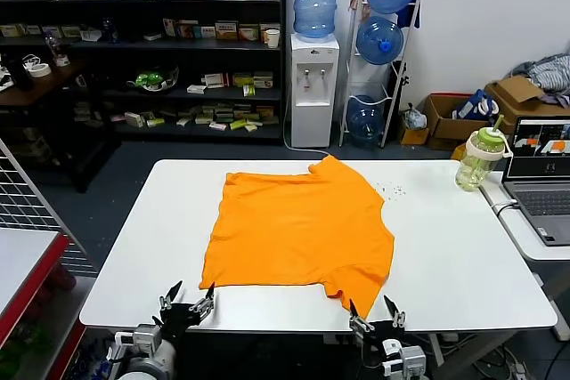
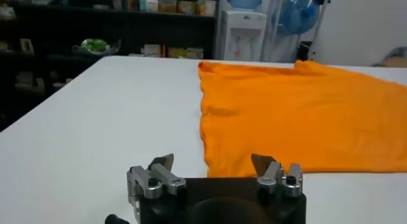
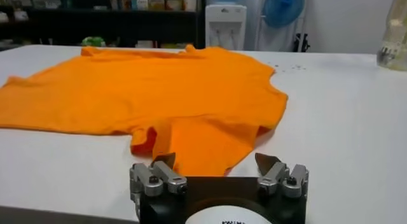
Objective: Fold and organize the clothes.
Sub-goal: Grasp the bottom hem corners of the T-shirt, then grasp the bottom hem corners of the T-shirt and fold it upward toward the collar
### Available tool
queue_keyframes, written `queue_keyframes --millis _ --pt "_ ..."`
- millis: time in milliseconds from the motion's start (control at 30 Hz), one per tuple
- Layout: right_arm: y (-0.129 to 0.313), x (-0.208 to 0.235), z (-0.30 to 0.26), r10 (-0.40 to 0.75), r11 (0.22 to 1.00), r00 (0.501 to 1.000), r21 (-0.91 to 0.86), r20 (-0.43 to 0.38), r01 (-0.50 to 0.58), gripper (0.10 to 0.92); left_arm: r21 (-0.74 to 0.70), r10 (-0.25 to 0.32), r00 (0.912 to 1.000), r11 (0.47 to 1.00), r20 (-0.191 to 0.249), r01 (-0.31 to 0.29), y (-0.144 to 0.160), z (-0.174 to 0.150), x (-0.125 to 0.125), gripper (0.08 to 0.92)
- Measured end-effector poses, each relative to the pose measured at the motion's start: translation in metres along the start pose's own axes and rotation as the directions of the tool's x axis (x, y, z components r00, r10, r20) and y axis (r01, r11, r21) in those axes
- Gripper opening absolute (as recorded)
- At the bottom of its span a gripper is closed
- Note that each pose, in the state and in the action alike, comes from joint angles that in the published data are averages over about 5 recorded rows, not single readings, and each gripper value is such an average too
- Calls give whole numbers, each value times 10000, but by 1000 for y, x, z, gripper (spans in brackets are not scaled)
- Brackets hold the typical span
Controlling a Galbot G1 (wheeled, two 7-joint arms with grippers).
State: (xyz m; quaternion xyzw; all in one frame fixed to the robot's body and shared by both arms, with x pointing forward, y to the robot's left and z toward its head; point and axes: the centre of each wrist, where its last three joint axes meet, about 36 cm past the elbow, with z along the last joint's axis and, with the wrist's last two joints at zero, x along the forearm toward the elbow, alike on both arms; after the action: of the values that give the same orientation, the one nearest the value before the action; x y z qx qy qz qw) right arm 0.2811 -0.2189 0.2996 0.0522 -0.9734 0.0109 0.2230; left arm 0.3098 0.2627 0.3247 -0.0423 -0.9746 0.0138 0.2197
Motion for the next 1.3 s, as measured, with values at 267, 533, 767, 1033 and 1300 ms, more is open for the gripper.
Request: queue_keyframes --millis 267,533,767,1033,1300 --pt "3 -5 2 -6 9999 10000 118 -28 7 474 -41 -31 9995 10000 -310 30 -2 3 -10 660" --pt "4 0 3 -68 9998 10000 201 29 67 240 -30 -139 9992 9999 -387 138 -3 5 -13 426" --pt "3 10 1 -160 9995 9995 291 284 152 125 -50 -180 9995 9998 -265 179 -1 3 -9 227" --pt "-5 38 -9 -153 9996 9986 262 496 140 125 -8 -153 9997 9999 -184 153 0 -7 12 90" --pt "-10 80 -19 -13 9998 9992 174 410 6 125 205 -124 9996 9997 -257 130 0 -26 48 90"
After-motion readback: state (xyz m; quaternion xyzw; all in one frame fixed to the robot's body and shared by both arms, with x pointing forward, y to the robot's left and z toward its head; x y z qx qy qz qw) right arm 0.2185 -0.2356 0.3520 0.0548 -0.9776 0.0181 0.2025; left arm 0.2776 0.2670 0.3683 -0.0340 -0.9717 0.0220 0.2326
